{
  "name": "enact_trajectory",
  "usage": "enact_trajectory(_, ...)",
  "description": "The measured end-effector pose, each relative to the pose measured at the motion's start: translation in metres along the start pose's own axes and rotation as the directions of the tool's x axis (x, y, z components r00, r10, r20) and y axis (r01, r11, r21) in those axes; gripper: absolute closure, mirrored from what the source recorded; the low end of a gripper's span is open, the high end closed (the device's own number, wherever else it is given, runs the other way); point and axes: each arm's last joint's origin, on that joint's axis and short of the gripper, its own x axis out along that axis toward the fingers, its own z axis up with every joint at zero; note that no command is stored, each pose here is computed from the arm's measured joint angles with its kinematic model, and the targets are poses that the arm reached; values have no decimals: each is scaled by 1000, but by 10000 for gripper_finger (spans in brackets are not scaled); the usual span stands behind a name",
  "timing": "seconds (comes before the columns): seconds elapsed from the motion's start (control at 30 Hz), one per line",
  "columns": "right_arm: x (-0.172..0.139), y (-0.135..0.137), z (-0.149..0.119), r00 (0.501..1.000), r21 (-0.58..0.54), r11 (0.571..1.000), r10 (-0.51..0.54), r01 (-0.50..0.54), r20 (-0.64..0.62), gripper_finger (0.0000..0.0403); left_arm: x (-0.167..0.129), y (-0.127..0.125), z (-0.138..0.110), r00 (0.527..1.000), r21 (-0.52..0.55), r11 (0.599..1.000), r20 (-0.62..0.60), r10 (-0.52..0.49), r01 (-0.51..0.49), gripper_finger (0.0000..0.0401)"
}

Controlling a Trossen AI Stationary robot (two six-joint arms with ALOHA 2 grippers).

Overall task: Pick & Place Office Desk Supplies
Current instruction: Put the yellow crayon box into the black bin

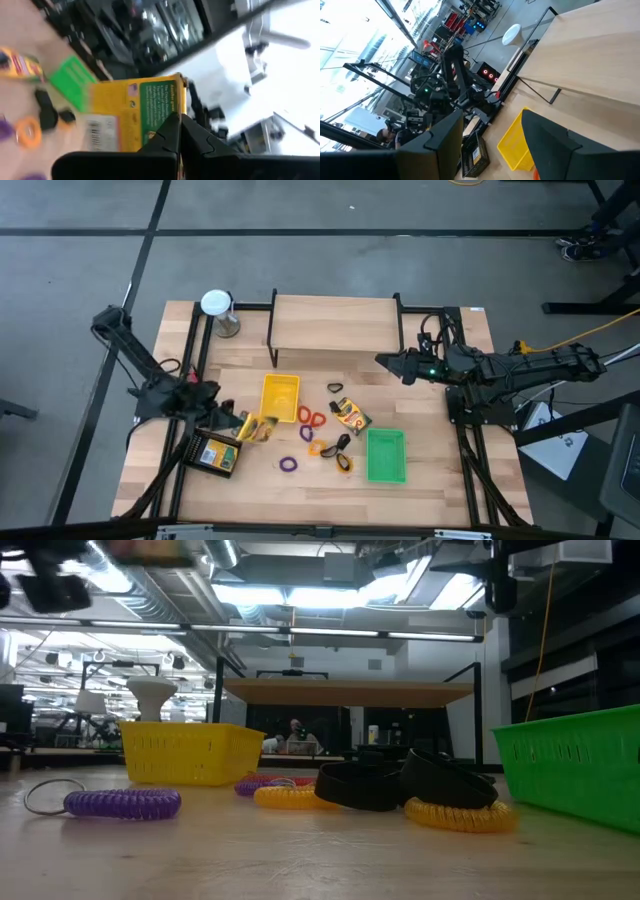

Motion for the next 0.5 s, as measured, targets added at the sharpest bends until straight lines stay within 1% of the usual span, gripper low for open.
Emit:
enact_trajectory(0.13, 0, 0, -1, 1000, -2, 1000, 2, -2, -7, 197, -8, -5, -12, 995, -2, 1000, -92, -23, 23, 400)
enact_trajectory(0.2, 0, 0, -1, 1000, -2, 1000, 0, 0, -4, 197, -12, -7, -18, 992, -16, 1000, -126, -19, 17, 400)
enact_trajectory(0.3, 0, 0, -1, 1000, -1, 1000, -4, 4, 2, 197, -21, -4, -30, 974, -37, 999, -223, 30, -40, 400)
enact_trajectory(0.37, 0, 0, -1, 1000, -1, 1000, -4, 4, 2, 197, -27, -2, -38, 958, -71, 994, -279, 65, -88, 400)
enact_trajectory(0.43, 0, 0, -1, 1000, 8, 1000, -4, 4, 2, 197, -34, -2, -43, 948, -94, 989, -309, 79, -113, 400)
enact_trajectory(0.5, 0, 0, -1, 1000, 21, 1000, -4, 4, 1, 197, -39, -5, -45, 951, -119, 986, -300, 76, -116, 400)
